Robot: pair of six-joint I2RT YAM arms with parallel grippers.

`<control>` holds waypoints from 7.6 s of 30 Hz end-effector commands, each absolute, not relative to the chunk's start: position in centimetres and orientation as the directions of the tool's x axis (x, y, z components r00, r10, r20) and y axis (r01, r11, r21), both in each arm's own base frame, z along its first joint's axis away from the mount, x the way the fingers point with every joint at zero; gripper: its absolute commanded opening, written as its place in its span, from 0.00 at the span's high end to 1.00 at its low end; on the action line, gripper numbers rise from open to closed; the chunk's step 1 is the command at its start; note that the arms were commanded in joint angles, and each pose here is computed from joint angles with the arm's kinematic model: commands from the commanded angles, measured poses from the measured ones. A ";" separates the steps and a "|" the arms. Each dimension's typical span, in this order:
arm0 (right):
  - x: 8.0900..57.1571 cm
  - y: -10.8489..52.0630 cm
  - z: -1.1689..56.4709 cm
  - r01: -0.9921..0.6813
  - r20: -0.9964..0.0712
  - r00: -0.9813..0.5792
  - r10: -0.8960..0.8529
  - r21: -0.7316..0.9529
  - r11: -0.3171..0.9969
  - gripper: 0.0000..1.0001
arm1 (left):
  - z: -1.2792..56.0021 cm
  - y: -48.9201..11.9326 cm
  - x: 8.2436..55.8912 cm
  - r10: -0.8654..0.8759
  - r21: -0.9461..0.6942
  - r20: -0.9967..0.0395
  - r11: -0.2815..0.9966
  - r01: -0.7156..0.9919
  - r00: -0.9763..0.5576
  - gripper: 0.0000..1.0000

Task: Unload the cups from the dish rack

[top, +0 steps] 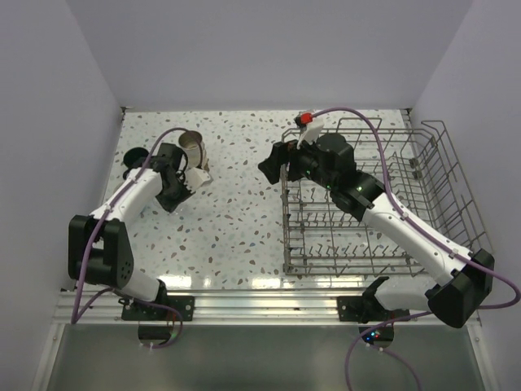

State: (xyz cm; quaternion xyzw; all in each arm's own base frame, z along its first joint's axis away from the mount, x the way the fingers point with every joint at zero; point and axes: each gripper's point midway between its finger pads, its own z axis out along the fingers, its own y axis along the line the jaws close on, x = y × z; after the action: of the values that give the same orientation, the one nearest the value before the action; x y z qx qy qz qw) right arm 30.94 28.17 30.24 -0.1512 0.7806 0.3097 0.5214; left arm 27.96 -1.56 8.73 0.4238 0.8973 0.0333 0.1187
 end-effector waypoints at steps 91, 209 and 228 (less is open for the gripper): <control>33.2 21.7 38.9 -0.599 -0.859 -0.330 0.392 0.511 0.616 0.70 | 31.0 -10.2 30.5 0.275 -0.023 -0.931 0.612 0.790 -0.240 0.02; 29.4 -0.4 19.6 0.432 -0.764 -0.583 0.277 -0.003 0.902 0.02 | 27.8 -4.3 36.9 0.481 0.338 -0.764 0.866 0.369 -0.430 0.00; 26.8 -4.9 13.6 0.645 -0.763 -0.516 0.390 -0.047 0.763 0.03 | 27.7 -6.6 36.2 0.446 0.256 -0.805 0.856 0.450 -0.391 0.00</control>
State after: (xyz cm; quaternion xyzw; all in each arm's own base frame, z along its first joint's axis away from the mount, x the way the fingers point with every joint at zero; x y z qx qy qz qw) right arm 25.51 -4.35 12.89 0.2741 0.8793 -0.1670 0.3519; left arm 35.64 -5.93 25.87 0.2667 0.8524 0.0067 0.4497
